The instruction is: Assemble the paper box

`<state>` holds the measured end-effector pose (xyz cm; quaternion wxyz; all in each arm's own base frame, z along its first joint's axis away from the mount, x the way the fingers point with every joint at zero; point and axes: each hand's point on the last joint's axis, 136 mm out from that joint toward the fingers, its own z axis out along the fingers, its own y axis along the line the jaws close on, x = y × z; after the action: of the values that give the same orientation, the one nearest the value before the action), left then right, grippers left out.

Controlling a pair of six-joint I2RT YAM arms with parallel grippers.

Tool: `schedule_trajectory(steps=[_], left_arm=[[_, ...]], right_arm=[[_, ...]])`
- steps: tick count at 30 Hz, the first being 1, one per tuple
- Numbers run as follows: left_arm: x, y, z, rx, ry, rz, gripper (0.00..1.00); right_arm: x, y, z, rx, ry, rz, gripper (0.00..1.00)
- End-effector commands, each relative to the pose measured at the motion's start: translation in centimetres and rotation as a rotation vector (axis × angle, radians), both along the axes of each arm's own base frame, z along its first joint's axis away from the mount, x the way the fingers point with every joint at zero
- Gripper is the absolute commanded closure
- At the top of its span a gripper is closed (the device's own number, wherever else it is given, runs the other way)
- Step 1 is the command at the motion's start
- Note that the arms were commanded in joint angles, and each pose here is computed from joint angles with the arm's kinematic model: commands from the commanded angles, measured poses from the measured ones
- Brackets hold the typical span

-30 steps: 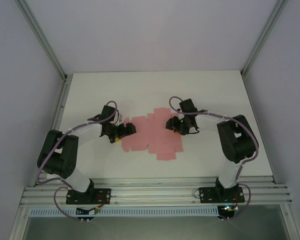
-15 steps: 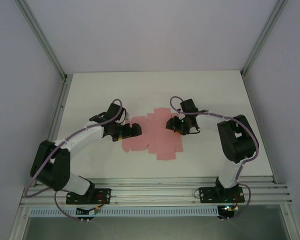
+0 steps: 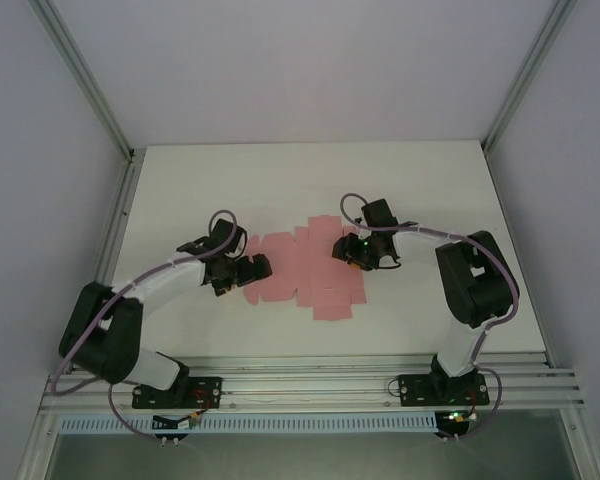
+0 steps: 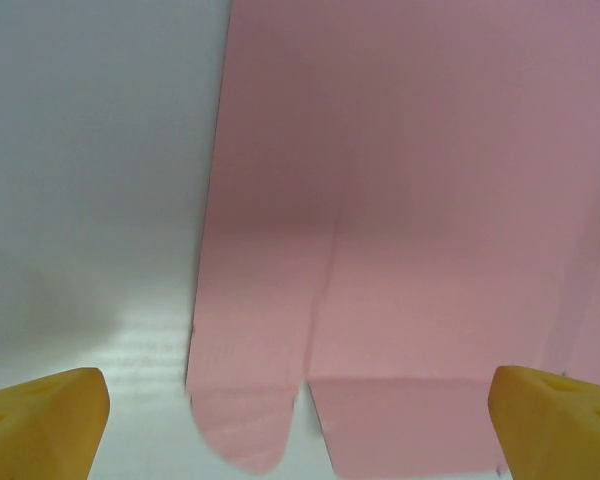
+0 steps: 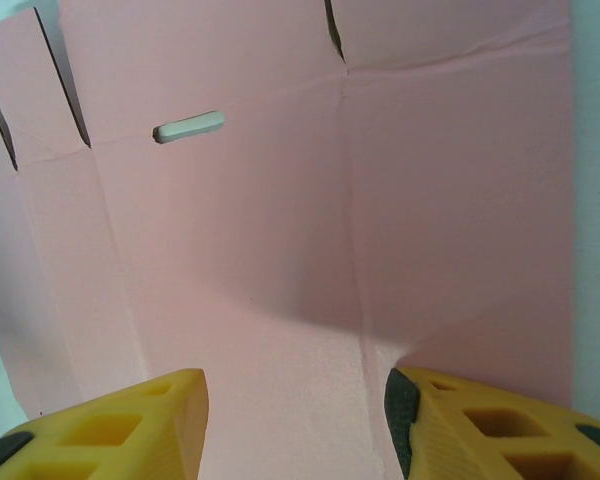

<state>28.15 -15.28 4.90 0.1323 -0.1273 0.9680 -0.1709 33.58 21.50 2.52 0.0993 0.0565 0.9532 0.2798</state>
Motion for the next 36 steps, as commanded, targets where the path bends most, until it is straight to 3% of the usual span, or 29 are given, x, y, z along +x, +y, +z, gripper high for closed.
schedule_trajectory(steps=[1,5,14,23,30,36], left_arm=[[1.3,-1.2,-1.5,-0.056,-0.007,-0.020,0.05],[2.8,-3.0,-1.7,-0.150,-0.050,-0.057,0.08],[2.4,-6.6,0.5,-0.360,-0.119,-0.224,0.18],[2.1,-7.2,-0.3,-0.391,-0.066,-0.227,0.20],[3.1,-8.2,1.6,-0.470,-0.122,-0.222,0.24],[3.0,-7.0,4.9,-0.494,-0.228,-0.207,0.28]], right_arm=[[-5.0,-4.1,-6.0,-0.190,0.206,-0.021,0.47],[-5.1,-4.2,-6.2,-0.191,0.213,-0.023,0.47],[-5.4,-4.3,-6.6,-0.199,0.227,-0.023,0.47],[-5.3,-4.3,-6.7,-0.200,0.226,-0.023,0.47],[-5.3,-4.2,-6.6,-0.192,0.220,-0.017,0.48],[-5.3,-4.3,-6.8,-0.196,0.216,-0.021,0.48]])
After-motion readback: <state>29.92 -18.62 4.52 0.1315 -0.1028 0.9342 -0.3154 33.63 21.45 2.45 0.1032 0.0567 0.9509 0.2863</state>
